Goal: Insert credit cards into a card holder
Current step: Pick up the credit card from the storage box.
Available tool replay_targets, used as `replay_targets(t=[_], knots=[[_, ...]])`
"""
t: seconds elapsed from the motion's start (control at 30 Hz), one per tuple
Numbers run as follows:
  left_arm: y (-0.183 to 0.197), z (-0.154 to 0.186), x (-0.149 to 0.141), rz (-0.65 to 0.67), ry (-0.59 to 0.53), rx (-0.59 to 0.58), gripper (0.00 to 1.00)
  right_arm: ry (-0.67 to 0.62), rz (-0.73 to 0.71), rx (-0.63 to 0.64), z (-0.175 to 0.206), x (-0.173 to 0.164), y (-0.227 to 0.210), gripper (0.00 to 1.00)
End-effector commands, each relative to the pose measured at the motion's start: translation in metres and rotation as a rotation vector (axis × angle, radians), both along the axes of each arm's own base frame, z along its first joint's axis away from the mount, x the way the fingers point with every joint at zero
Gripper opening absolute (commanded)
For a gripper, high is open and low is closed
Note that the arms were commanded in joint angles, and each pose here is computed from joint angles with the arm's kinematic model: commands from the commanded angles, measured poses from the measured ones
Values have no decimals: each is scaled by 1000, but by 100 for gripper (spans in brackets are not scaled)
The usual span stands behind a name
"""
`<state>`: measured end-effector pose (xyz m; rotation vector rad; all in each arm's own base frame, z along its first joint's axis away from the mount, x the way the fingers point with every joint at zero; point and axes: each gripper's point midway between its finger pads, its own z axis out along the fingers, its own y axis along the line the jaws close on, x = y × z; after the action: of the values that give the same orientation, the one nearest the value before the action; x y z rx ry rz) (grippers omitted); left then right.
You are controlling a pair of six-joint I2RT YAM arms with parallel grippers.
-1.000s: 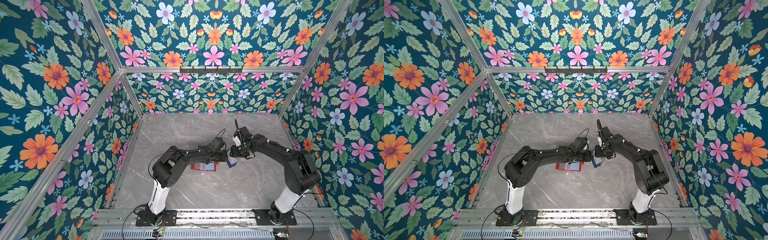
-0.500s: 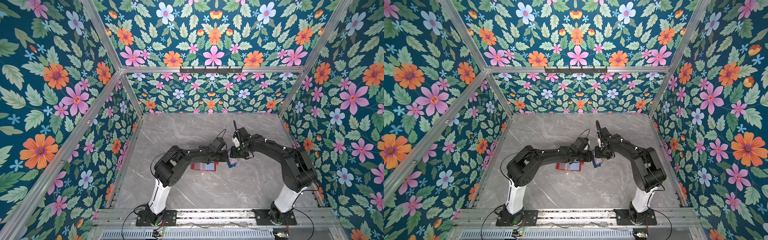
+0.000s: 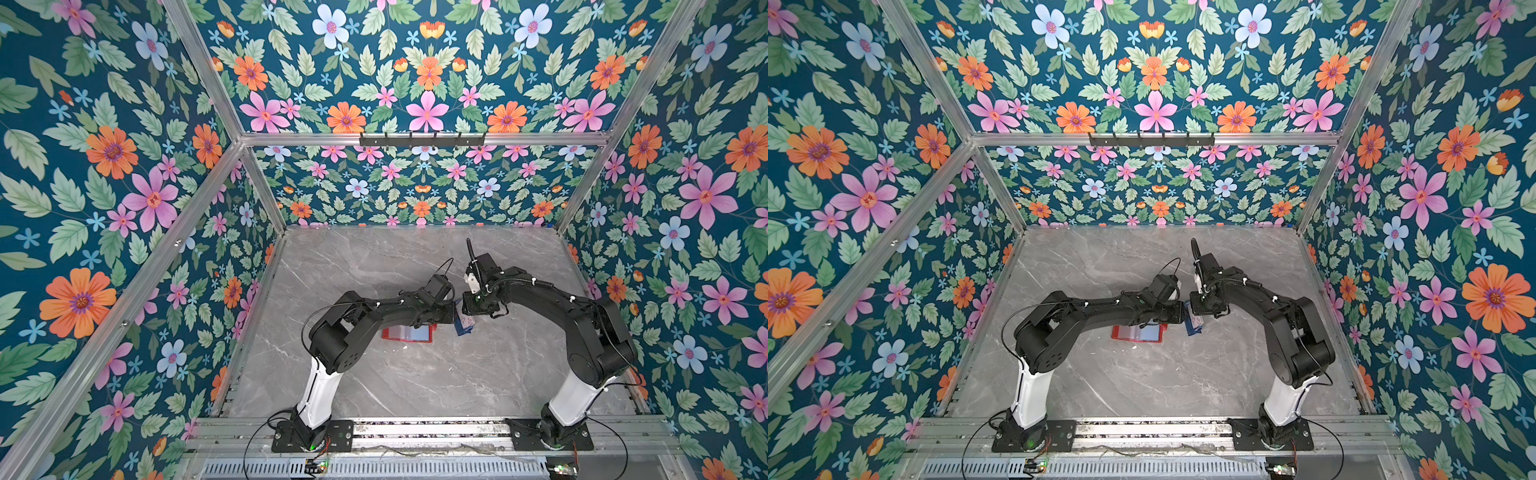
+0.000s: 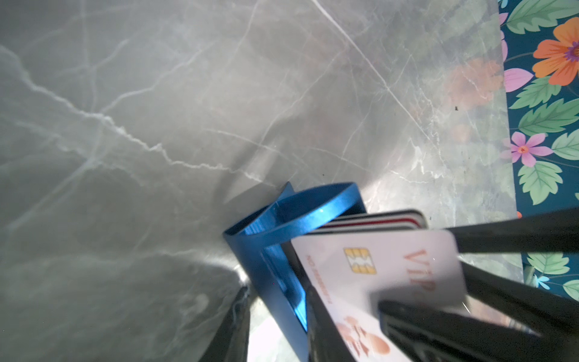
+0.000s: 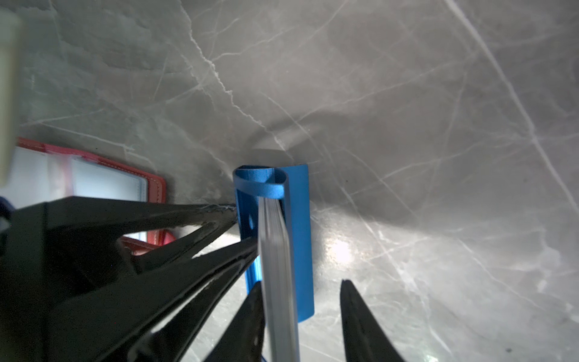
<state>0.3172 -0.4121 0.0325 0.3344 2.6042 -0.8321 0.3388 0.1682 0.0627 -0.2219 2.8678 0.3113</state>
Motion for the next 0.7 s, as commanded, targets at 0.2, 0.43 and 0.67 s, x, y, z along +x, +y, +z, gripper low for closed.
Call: replay_targets(t=[0.2,0.43,0.67], knots=[[13,-13,-3,5,16,76,31,3,24,-75,5,-9,-7,36],[14,-14,-3,6,16,82,30,-4,32,-91,11,-10,-6,33],[15,-16,-3,8,16,86,30,-7,34,-101,15,-12,-8,29]])
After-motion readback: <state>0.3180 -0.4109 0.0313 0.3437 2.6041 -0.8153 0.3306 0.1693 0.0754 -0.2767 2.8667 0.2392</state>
